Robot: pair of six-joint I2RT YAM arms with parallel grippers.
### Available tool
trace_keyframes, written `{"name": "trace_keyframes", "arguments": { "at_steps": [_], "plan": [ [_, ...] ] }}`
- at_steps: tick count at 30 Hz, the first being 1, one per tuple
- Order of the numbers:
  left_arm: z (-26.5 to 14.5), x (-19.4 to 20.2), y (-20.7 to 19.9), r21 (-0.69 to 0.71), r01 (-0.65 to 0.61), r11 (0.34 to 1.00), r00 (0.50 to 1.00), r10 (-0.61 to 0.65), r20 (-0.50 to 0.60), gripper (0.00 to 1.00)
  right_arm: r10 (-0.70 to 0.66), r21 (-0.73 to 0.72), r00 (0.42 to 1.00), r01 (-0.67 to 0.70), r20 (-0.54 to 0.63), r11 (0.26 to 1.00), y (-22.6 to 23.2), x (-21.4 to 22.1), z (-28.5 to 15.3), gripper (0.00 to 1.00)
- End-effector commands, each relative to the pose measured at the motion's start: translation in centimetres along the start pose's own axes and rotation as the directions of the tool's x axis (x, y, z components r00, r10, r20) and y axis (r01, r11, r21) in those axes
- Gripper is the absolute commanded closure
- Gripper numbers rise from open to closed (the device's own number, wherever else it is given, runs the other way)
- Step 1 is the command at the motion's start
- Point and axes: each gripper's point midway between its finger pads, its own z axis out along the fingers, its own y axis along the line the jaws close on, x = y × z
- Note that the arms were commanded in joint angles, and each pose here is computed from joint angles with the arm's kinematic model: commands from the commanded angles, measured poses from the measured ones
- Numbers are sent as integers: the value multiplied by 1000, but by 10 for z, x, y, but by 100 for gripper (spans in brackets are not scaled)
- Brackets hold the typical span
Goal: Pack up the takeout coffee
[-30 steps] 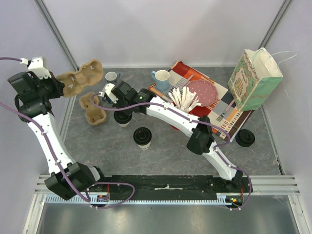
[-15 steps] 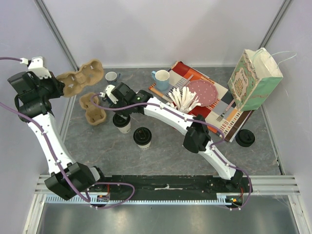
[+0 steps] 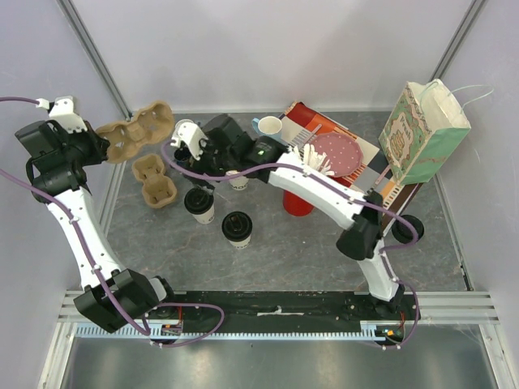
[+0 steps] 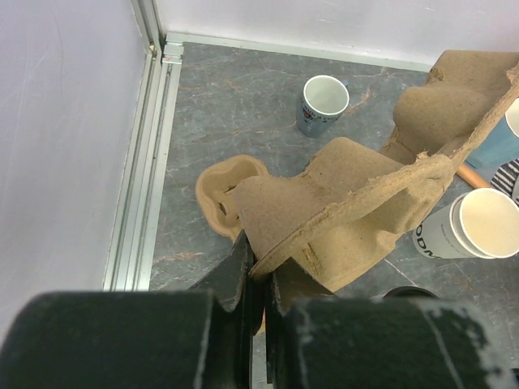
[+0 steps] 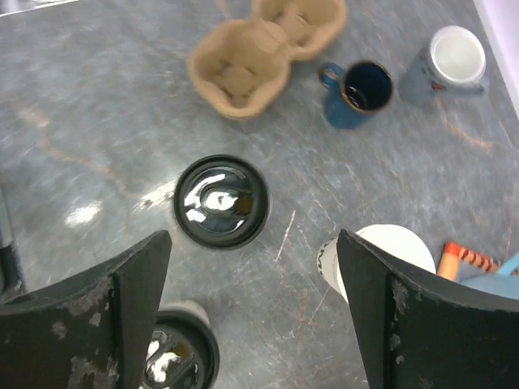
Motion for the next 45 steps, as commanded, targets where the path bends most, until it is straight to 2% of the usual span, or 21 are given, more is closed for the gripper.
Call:
{"name": "trace_keyframes", "arguments": {
  "at_steps": [1,3,4,6,10,15,18,22,29,36,39,43,45],
  "plan": [
    [-5,-11,-5,24,-55,998,998,54,44,98,-217,-350,968,247,123,904,43,5,-47,12],
    [-5,-10,-6,34,-70,997,997,68,39,98,-276,-473,955,292,106,831,63,37,-63,23],
    [-5,-8,-5,33,-67,997,997,66,30,98,-320,-513,945,310,71,801,67,54,-69,35],
    [-5,-7,-3,27,-74,997,997,74,25,98,-334,-519,942,290,9,804,62,65,-68,44],
    [-5,-7,-6,41,-69,997,997,68,25,98,-367,-524,923,257,-117,812,57,97,-60,38],
    [-4,-6,-8,55,-57,997,998,56,21,98,-382,-503,907,249,-179,828,50,116,-42,34],
    [-3,-4,-9,60,-52,997,999,52,16,98,-381,-488,908,257,-173,834,50,116,-31,34],
    [-4,-2,-8,55,-58,997,998,58,12,98,-376,-508,912,248,-165,825,58,118,-23,44],
    [-5,-5,-6,40,-75,996,997,75,16,98,-381,-525,901,226,-208,821,62,135,-15,51],
    [-6,-5,-6,41,-76,996,997,76,19,98,-384,-491,889,226,-249,841,56,141,-8,67],
    [-7,-6,-6,36,-86,996,996,86,20,98,-384,-470,889,235,-251,851,52,138,-13,75],
    [-7,-5,-5,35,-86,996,996,86,17,98,-383,-366,889,279,-252,888,33,131,-20,89],
    [-7,-6,-6,36,-88,995,996,87,20,98,-347,-325,894,251,-283,912,26,139,-22,93]
  ]
}}
